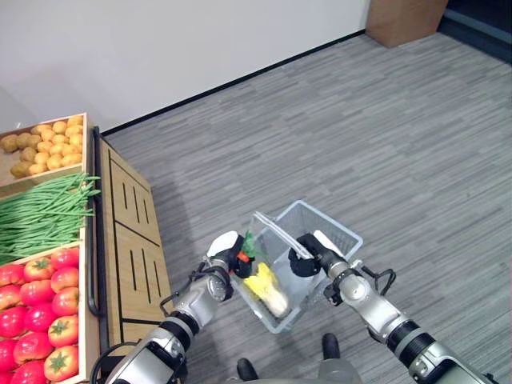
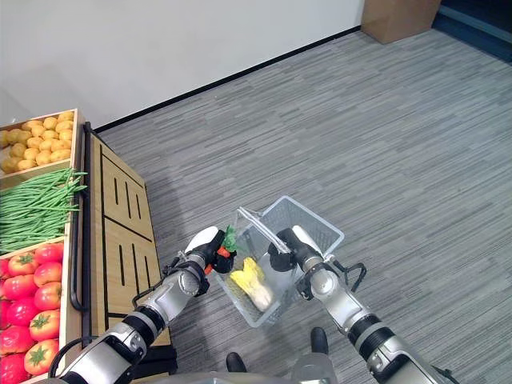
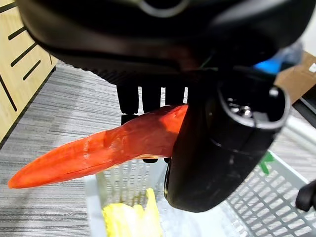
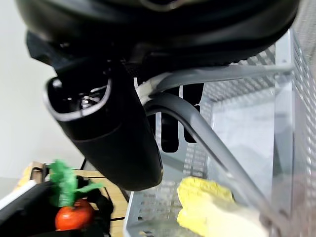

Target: Get the vegetables into the basket

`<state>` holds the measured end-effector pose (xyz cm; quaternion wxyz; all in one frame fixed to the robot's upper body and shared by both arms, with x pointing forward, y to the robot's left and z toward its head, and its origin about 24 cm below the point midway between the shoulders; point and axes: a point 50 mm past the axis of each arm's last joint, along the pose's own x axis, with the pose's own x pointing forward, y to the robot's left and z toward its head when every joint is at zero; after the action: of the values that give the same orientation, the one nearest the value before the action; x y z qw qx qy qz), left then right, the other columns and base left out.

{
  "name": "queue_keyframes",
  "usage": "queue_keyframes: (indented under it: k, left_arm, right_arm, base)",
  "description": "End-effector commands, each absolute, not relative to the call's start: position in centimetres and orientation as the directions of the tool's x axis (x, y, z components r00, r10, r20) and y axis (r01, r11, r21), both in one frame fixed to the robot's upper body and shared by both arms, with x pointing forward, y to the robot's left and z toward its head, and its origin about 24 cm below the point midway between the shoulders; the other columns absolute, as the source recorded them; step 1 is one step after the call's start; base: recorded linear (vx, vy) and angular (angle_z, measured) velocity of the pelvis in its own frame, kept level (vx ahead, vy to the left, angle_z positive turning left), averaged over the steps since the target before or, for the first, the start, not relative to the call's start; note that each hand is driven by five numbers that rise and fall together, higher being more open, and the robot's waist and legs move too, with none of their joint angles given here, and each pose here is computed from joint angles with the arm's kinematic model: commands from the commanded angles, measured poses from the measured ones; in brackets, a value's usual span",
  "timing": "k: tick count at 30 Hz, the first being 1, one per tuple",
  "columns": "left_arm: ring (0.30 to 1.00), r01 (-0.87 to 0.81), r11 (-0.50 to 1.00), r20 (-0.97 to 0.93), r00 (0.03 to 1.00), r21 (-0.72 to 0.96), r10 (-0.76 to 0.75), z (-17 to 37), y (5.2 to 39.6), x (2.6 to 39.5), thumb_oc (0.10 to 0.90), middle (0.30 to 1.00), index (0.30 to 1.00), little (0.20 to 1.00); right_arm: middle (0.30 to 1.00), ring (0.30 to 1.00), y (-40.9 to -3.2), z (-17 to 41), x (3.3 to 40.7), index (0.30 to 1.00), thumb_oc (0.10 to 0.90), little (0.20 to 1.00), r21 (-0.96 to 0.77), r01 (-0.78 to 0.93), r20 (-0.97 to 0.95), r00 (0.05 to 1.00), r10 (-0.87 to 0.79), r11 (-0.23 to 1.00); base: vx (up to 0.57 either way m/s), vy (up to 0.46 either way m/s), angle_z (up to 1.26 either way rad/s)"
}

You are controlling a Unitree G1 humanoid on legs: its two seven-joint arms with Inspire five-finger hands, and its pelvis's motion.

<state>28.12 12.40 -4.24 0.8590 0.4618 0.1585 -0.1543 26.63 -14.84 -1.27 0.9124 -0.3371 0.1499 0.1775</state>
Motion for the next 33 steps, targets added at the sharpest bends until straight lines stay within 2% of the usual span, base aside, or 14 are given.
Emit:
queue_keyframes:
  k: [1, 2, 3, 5, 6, 8, 16, 20, 21, 22, 23, 33]
  left_arm:
    - [0.3, 0.294, 0.409, -0.244, 0.955, 0.864, -0.171, 0.1, 13.1, 31.5, 0.4, 0.3, 0.3, 0.3]
    - [0.3, 0.297, 0.404, -0.241, 0.953, 0.865, -0.184, 0.2, 13.0, 31.4, 0.4, 0.3, 0.3, 0.3]
    - [0.3, 0.329, 0.379, -0.244, 0.936, 0.865, -0.254, 0.2, 9.3, 31.8, 0.4, 0.3, 0.3, 0.3]
    - [0.3, 0.34, 0.344, -0.28, 0.936, 0.875, -0.212, -0.5, 9.7, 32.2, 0.4, 0.3, 0.3, 0.3]
    - [0.3, 0.353, 0.34, -0.317, 0.935, 0.872, -0.157, -1.5, 10.5, 32.1, 0.4, 0.3, 0.3, 0.3]
    - [0.3, 0.354, 0.341, -0.329, 0.935, 0.871, -0.13, -1.9, 10.6, 32.2, 0.4, 0.3, 0.3, 0.3]
    - [0.3, 0.373, 0.314, -0.352, 0.928, 0.873, -0.123, -2.3, 10.1, 32.1, 0.4, 0.3, 0.3, 0.3]
    - [0.3, 0.388, 0.302, -0.371, 0.921, 0.871, -0.114, -2.8, 10.2, 31.9, 0.4, 0.3, 0.3, 0.3]
    - [0.635, 0.392, 0.299, -0.377, 0.92, 0.87, -0.11, -2.9, 10.2, 31.8, 0.639, 0.635, 0.635, 0.635]
    - [0.915, 0.392, 0.299, -0.377, 0.92, 0.87, -0.11, -2.9, 10.2, 31.8, 0.839, 0.915, 0.915, 0.915]
    - [1.0, 0.393, 0.298, -0.379, 0.919, 0.87, -0.107, -3.0, 10.3, 31.7, 0.9, 1.0, 1.0, 1.0]
    - [1.0, 0.401, 0.277, -0.377, 0.916, 0.873, -0.138, -3.2, 9.8, 31.4, 0.9, 1.0, 1.0, 1.0]
  right_arm:
    - [0.3, 0.3, -8.5, 10.0, 30.0, 0.3, 0.4, 0.3, -0.543, -0.334, 0.137, 0.87, 0.474, 0.771]
    - [0.3, 0.3, -8.3, 10.5, 30.0, 0.3, 0.4, 0.3, -0.541, -0.336, 0.156, 0.861, 0.484, 0.771]
    - [0.3, 0.3, -6.9, 10.4, 29.6, 0.3, 0.4, 0.3, -0.533, -0.378, 0.161, 0.833, 0.529, 0.757]
    - [0.3, 0.3, -6.2, 10.6, 29.4, 0.3, 0.4, 0.3, -0.534, -0.407, 0.162, 0.811, 0.562, 0.741]
    - [0.3, 0.3, -5.5, 12.1, 28.8, 0.3, 0.4, 0.3, -0.505, -0.421, 0.234, 0.774, 0.589, 0.754]
    - [0.3, 0.3, -5.0, 12.0, 28.2, 0.3, 0.4, 0.3, -0.394, -0.491, 0.238, 0.762, 0.602, 0.777]
    - [0.3, 0.3, -3.4, 13.6, 26.9, 0.3, 0.4, 0.3, -0.29, -0.587, 0.305, 0.692, 0.654, 0.756]
    - [0.3, 0.3, -2.8, 14.3, 26.6, 0.3, 0.4, 0.3, -0.299, -0.602, 0.328, 0.664, 0.672, 0.741]
    - [0.3, 0.3, -2.7, 14.4, 26.6, 0.3, 0.4, 0.3, -0.303, -0.602, 0.331, 0.661, 0.674, 0.739]
    - [0.3, 0.3, -2.7, 14.4, 26.6, 0.3, 0.4, 0.3, -0.303, -0.602, 0.331, 0.661, 0.674, 0.739]
    - [0.3, 0.3, -2.6, 14.5, 26.5, 0.3, 0.4, 0.3, -0.306, -0.603, 0.332, 0.657, 0.677, 0.736]
    - [0.3, 0.3, -2.4, 14.1, 26.6, 0.3, 0.4, 0.3, -0.32, -0.603, 0.315, 0.66, 0.682, 0.731]
  base:
    - [0.0, 0.0, 0.0]
    - [0.0, 0.0, 0.0]
    - [0.0, 0.0, 0.0]
    - [0.0, 0.0, 0.0]
    - [-0.03, -0.012, -0.04]
    - [-0.02, -0.011, -0.17]
    - [0.0, -0.005, -0.08]
    - [0.0, 0.0, 0.0]
    - [0.0, 0.0, 0.0]
    - [0.0, 0.0, 0.0]
    - [0.0, 0.0, 0.0]
    - [0.0, 0.0, 0.0]
